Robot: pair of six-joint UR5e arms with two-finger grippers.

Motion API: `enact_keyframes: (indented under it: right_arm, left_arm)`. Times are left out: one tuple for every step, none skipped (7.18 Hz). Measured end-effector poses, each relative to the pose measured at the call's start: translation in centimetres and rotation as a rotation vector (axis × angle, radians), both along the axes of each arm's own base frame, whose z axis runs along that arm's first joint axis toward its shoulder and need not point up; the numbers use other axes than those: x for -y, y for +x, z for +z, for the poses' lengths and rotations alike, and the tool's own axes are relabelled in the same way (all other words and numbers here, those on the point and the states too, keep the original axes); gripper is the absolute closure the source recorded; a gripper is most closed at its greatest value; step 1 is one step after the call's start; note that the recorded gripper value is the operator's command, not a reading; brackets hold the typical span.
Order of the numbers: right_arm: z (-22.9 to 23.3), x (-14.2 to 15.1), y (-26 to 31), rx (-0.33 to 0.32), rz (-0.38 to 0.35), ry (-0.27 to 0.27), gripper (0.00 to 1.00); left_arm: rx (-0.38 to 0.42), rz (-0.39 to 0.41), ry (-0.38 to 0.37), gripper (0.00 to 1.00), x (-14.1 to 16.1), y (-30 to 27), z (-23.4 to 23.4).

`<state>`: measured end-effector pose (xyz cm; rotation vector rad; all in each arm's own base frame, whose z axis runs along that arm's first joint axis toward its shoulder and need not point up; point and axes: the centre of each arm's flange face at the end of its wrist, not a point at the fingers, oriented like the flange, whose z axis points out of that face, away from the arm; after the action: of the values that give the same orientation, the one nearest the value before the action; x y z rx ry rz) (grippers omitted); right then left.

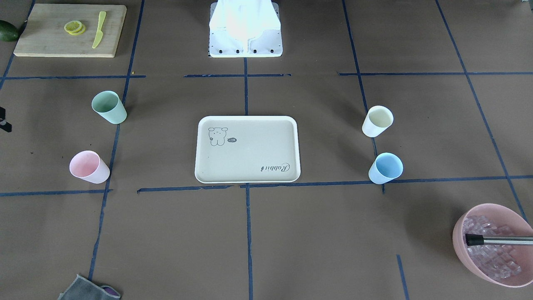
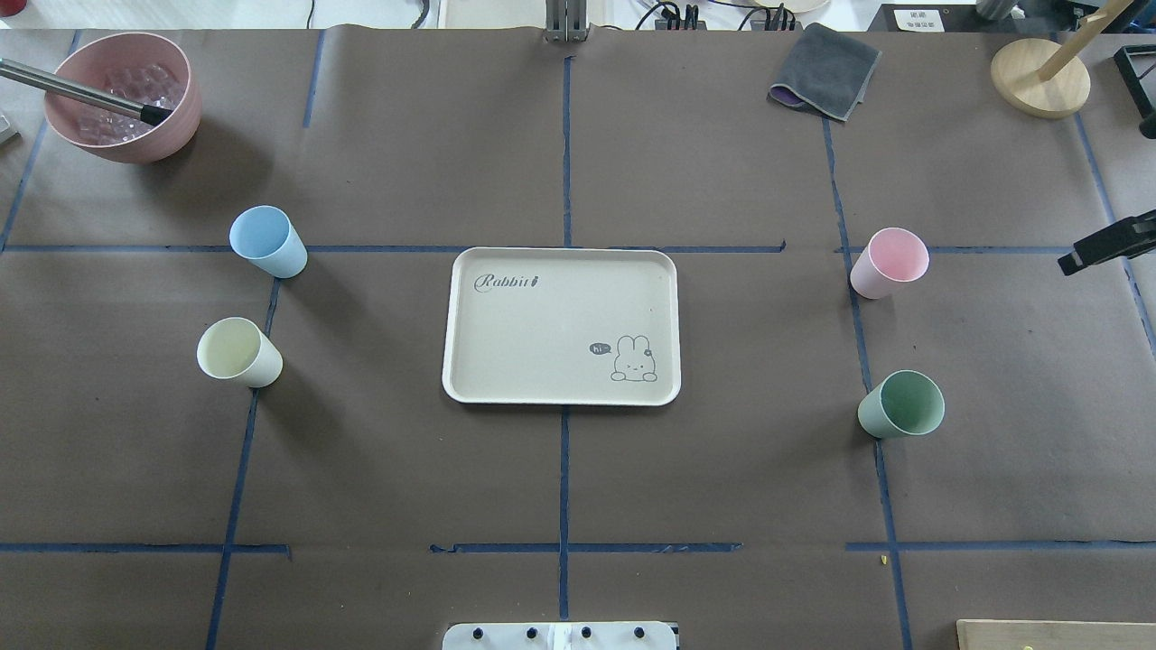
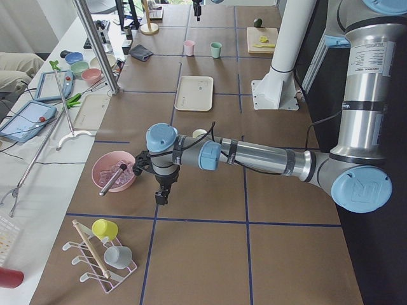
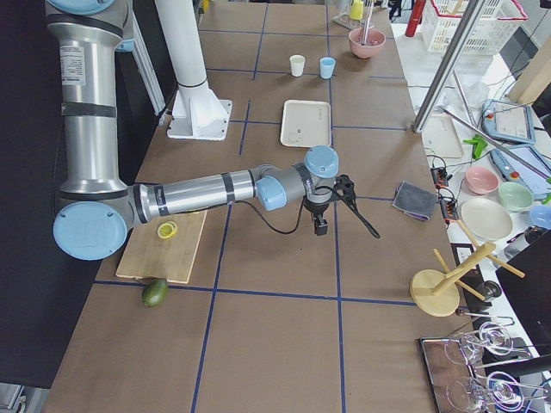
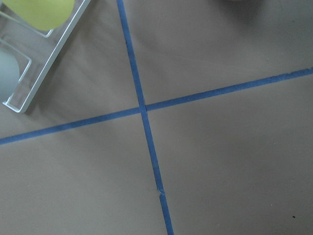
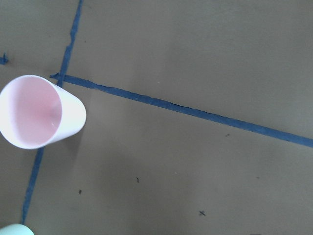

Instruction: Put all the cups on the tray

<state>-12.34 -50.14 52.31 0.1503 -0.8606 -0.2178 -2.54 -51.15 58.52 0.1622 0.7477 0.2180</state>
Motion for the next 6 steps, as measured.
enact_keyframes:
  right_arm:
    - [-1.9, 0.8, -3.6, -0.021, 0.032, -0.022, 0.00]
    - [-3.7, 1.4, -6.9, -0.046, 0.060, -0.025, 0.00]
    - [-5.2, 2.3, -9.5, -0.058, 0.076, -0.017, 0.00]
    - [-5.7, 3.5, -11.3, -0.070, 0.085, -0.018, 0.00]
    - [-5.4, 4.4, -12.5, -0.084, 0.087, -0.024, 0.00]
    - [-5.0, 4.5, -13.6, -0.094, 0.077, -0.028, 0.00]
  left_arm:
    - [-0.001, 0.000, 0.005, 0.00, 0.1, 0.0, 0.0]
    - [-0.001, 0.000, 0.005, 0.00, 0.1, 0.0, 0.1]
    - [-0.001, 0.000, 0.003, 0.00, 0.1, 0.0, 0.2]
    - [-0.001, 0.000, 0.003, 0.00, 0.1, 0.0, 0.2]
    - [-0.002, 0.000, 0.003, 0.00, 0.1, 0.0, 0.2]
    - [-0.002, 0.001, 0.002, 0.00, 0.2, 0.1, 0.2]
